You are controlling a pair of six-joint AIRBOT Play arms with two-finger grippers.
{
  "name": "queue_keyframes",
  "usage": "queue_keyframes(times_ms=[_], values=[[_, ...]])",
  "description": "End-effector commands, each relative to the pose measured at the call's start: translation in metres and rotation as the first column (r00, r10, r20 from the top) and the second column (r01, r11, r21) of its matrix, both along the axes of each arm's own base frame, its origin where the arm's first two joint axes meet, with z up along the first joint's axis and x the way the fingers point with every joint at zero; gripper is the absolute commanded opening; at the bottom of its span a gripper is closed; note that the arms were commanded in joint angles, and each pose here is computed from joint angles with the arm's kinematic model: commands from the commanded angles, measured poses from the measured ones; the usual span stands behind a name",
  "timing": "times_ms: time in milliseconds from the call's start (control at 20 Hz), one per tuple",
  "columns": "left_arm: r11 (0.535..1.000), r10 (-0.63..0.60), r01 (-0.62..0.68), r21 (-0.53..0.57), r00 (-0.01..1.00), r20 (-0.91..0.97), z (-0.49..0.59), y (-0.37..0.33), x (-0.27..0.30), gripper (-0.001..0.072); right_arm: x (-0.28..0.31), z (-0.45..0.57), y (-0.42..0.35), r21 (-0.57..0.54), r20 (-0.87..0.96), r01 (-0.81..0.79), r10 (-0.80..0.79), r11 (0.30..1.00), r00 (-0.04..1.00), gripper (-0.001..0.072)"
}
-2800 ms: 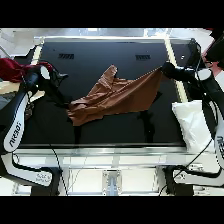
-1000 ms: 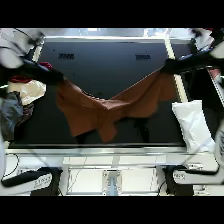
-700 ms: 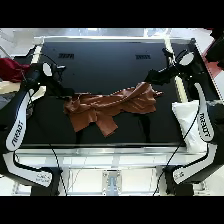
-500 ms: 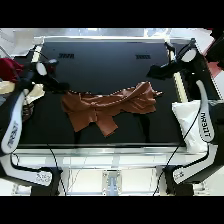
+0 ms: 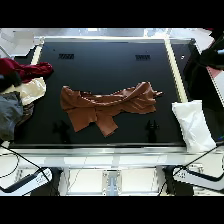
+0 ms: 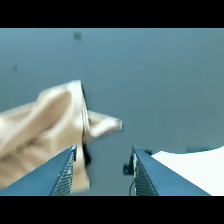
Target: Fold the shirts.
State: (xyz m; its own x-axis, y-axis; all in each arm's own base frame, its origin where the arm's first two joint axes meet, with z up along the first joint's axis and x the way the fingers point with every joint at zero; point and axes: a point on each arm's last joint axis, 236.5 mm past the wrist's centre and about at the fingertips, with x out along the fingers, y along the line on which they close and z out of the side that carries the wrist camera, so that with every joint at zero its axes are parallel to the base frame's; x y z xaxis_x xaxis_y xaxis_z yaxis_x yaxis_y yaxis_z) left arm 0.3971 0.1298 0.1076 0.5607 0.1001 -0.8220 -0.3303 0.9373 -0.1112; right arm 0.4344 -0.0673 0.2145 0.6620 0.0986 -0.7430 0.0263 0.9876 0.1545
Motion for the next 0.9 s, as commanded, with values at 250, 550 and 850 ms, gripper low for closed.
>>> queue_keyframes(times_ms=[250, 550, 850], values=[[0.807, 0.212, -0.251, -0.534, 0.968, -0.134, -0.169, -0.092, -0.055, 0.0518, -0.062, -0.065, 0.041, 0.231, 0.112, 0.078, -0.106, 0.970, 0.988, 0.0404], [0.725, 0.117, -0.133, -0.675, 0.991, -0.071, -0.191, -0.157, -0.032, 0.0508, -0.086, -0.076, 0.063, 0.308, 0.112, 0.069, -0.108, 0.949, 0.988, 0.0404], [0.656, 0.102, -0.129, -0.743, 0.991, -0.081, -0.215, -0.185, -0.019, 0.0483, -0.094, -0.067, 0.068, 0.301, 0.129, 0.051, -0.094, 0.952, 0.987, 0.0404]])
